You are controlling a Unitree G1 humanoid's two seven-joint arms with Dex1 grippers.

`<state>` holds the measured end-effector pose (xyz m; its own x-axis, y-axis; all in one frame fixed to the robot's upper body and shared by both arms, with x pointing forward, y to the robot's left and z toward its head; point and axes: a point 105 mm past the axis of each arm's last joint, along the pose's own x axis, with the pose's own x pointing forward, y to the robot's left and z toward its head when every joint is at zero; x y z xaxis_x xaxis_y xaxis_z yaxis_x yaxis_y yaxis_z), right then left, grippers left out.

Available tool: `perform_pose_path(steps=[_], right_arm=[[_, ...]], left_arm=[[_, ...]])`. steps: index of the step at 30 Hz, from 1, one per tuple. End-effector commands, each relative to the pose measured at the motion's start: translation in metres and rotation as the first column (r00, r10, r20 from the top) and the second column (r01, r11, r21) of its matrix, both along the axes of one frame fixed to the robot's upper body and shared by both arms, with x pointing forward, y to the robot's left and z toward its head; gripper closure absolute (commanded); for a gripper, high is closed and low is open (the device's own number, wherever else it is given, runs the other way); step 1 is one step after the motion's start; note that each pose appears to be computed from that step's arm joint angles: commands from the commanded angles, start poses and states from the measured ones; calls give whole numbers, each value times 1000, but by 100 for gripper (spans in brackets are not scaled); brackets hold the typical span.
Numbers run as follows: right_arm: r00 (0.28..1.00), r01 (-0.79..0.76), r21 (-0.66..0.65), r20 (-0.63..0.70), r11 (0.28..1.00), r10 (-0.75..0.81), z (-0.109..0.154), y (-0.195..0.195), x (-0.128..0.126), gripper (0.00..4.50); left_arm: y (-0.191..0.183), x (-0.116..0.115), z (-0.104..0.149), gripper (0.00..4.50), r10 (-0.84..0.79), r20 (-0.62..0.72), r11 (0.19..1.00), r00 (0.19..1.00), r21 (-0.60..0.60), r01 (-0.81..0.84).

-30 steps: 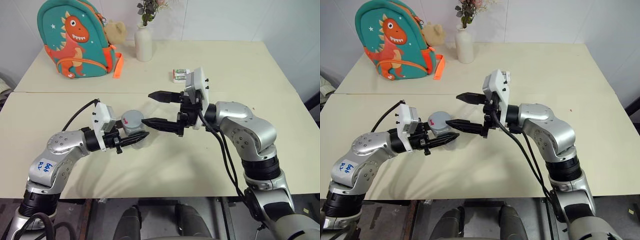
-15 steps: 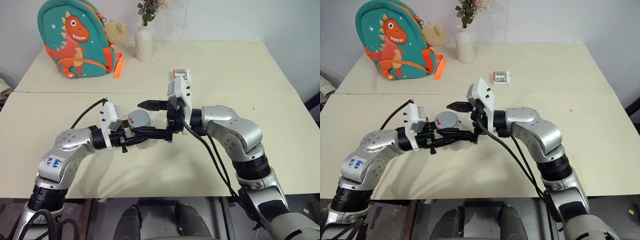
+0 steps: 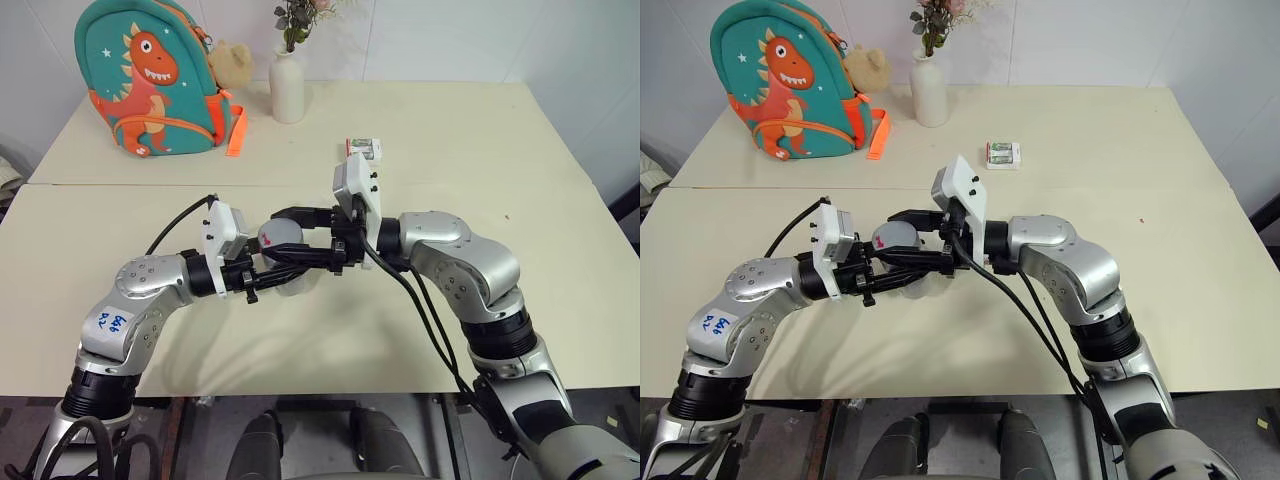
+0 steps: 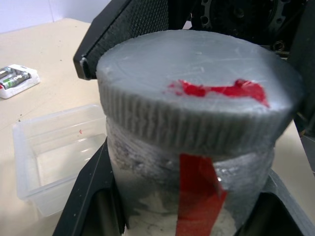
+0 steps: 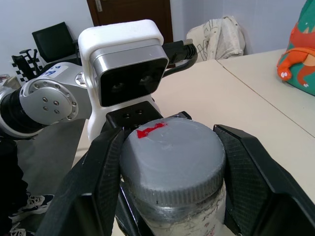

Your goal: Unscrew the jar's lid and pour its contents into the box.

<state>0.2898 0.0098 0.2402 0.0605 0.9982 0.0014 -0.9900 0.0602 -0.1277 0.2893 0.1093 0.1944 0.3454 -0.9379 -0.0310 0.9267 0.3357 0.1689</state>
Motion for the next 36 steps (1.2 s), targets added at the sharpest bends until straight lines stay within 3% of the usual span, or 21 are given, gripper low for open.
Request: perform_pose_path(steps=[1, 8, 19, 25, 31, 36], right_arm=[[987, -126, -14, 98, 992, 126, 17, -6, -10, 196], [922, -366, -136, 84, 921, 379, 20, -18, -16, 196], [908, -399, -176, 58, 900, 414, 17, -22, -10, 196], [924, -362, -145, 75, 921, 375, 22, -23, -7, 2], [962, -223, -58, 146, 973, 229, 36, -26, 6, 2], [970, -213, -39, 113, 976, 216, 31, -13, -8, 2]], left_arm=[[-3, -13, 14, 251, -134, 28, 991, 991, -14, 134], [-7, -30, 6, 251, -345, -32, 935, 938, 76, 346], [-7, -27, 17, 251, -325, 35, 945, 945, 34, 324], [-1, -23, 20, 251, -278, 40, 961, 960, 22, 277], [11, -10, 19, 251, -147, 47, 988, 988, 44, 145], [11, 5, 16, 251, -58, 54, 997, 997, 56, 55]])
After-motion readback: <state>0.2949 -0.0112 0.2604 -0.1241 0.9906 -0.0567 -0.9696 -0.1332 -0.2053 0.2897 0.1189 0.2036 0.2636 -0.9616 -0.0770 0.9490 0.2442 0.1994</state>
